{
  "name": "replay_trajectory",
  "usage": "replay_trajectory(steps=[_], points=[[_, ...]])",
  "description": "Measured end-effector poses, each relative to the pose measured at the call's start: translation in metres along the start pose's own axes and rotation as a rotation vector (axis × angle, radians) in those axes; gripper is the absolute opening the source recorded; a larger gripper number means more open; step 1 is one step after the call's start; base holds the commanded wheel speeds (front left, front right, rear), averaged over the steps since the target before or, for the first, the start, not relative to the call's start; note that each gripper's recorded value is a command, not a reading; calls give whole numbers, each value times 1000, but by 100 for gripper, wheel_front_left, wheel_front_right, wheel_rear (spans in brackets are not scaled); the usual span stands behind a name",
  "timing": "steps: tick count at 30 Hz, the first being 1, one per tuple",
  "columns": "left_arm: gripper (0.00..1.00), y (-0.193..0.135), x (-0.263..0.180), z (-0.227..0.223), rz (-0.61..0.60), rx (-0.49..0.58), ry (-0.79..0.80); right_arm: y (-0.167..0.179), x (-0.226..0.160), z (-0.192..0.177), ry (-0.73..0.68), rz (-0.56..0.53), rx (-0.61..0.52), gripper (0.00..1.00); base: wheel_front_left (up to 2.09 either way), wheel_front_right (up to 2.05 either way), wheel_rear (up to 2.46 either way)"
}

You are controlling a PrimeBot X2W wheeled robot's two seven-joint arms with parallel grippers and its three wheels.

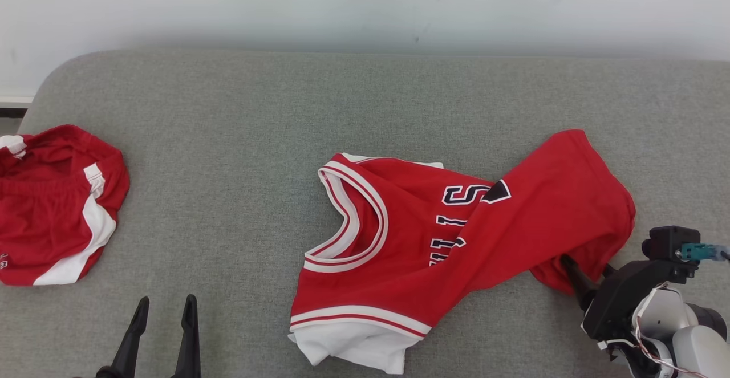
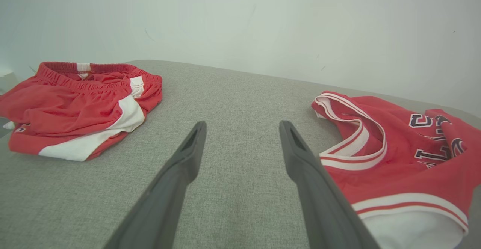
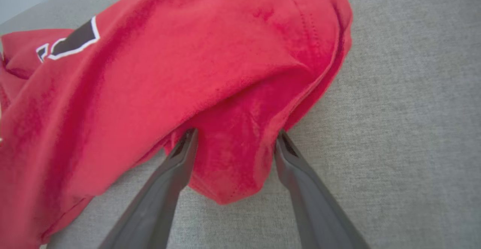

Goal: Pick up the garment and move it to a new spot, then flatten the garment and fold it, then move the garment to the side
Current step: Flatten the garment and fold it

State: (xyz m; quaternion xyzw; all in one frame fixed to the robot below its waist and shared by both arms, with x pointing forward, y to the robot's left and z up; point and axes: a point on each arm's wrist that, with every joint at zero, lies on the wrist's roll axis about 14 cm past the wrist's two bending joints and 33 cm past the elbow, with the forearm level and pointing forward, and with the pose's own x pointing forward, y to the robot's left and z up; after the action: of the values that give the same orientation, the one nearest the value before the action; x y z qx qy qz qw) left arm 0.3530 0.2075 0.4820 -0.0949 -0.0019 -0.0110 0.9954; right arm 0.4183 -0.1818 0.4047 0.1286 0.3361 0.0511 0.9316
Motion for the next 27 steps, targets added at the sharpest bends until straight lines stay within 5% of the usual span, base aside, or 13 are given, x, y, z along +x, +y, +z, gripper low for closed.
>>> replay_trajectory(steps=[17, 18, 19, 22, 27], points=[[100, -3, -1, -3, -8, -5, 9, 0, -3, 4, -12, -3, -9, 100, 0, 0, 0], [100, -3, -1, -3, -6, -6, 10, -1, -2, 6, -19, -6, -8, 93, 0, 0, 0], [100, -2, -2, -3, -3, -6, 10, -2, -1, 9, -29, -10, -8, 57, 0, 0, 0], [100, 1, -3, -3, 5, -8, 11, 0, 1, 19, -68, -8, -4, 6, 0, 0, 0], [100, 2, -5, -1, 11, -11, 4, -4, -12, 46, -171, -24, -6, 0, 0, 0, 0]])
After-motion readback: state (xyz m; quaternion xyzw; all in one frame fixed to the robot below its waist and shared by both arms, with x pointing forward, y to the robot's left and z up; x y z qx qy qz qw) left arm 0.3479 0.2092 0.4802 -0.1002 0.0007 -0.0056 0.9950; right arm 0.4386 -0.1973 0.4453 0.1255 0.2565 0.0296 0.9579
